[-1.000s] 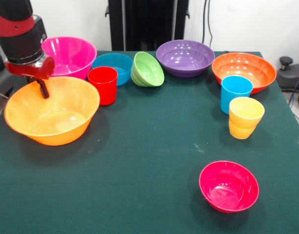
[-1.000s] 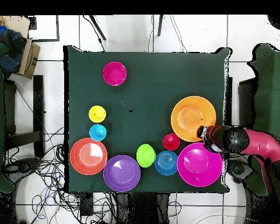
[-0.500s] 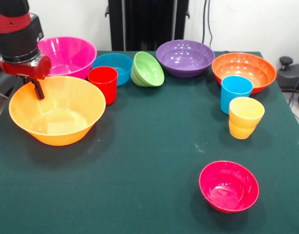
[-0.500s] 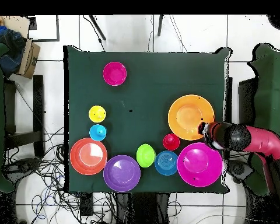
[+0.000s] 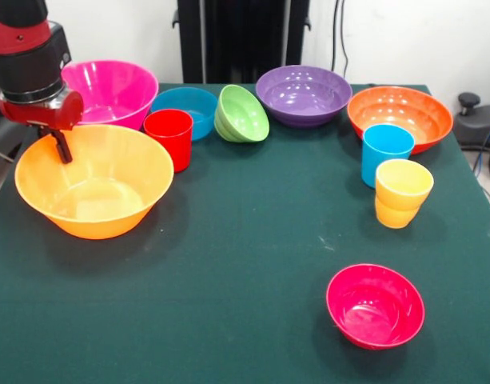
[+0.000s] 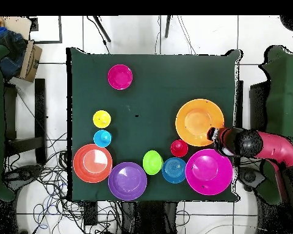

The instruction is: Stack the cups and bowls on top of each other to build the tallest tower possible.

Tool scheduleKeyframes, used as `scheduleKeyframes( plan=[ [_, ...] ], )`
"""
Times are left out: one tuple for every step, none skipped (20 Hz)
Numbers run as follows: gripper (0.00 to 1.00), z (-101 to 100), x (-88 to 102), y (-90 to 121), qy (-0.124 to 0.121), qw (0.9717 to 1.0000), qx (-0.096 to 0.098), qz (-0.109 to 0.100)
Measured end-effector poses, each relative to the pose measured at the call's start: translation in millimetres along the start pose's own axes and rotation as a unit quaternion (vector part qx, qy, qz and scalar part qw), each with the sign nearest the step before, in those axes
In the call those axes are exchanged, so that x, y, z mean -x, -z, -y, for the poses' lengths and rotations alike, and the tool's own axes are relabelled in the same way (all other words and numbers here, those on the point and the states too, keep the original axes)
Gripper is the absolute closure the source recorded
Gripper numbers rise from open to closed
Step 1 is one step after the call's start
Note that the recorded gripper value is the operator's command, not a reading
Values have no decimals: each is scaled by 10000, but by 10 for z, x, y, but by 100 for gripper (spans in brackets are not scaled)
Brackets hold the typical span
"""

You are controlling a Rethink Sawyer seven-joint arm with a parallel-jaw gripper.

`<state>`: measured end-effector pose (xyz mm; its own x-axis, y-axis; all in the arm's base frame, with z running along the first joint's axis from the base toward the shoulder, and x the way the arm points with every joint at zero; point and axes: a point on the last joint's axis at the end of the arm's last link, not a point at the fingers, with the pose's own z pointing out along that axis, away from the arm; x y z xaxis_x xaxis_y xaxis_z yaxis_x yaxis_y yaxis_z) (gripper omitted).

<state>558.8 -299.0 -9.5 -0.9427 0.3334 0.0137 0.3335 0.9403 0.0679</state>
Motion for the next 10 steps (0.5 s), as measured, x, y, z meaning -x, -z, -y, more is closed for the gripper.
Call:
scheduleKeyframes(
  plan=[
    [100, 0, 4, 7, 4, 10000, -7, 5],
    [100, -2, 19, 34, 20, 10000, -33, 25],
    [100, -5, 28, 50, 28, 10000, -46, 38],
    [100, -8, 38, 67, 36, 10000, -58, 50],
    [100, -11, 52, 96, 52, 9999, -84, 70],
    [100, -35, 93, 173, 97, 9998, -141, 126],
    [100, -49, 112, 212, 125, 9997, -173, 152],
    [100, -69, 134, 252, 153, 9995, -202, 181],
    [100, -88, 156, 292, 184, 9993, -235, 209],
    [100, -119, 192, 350, 228, 9990, -281, 256]
  ],
)
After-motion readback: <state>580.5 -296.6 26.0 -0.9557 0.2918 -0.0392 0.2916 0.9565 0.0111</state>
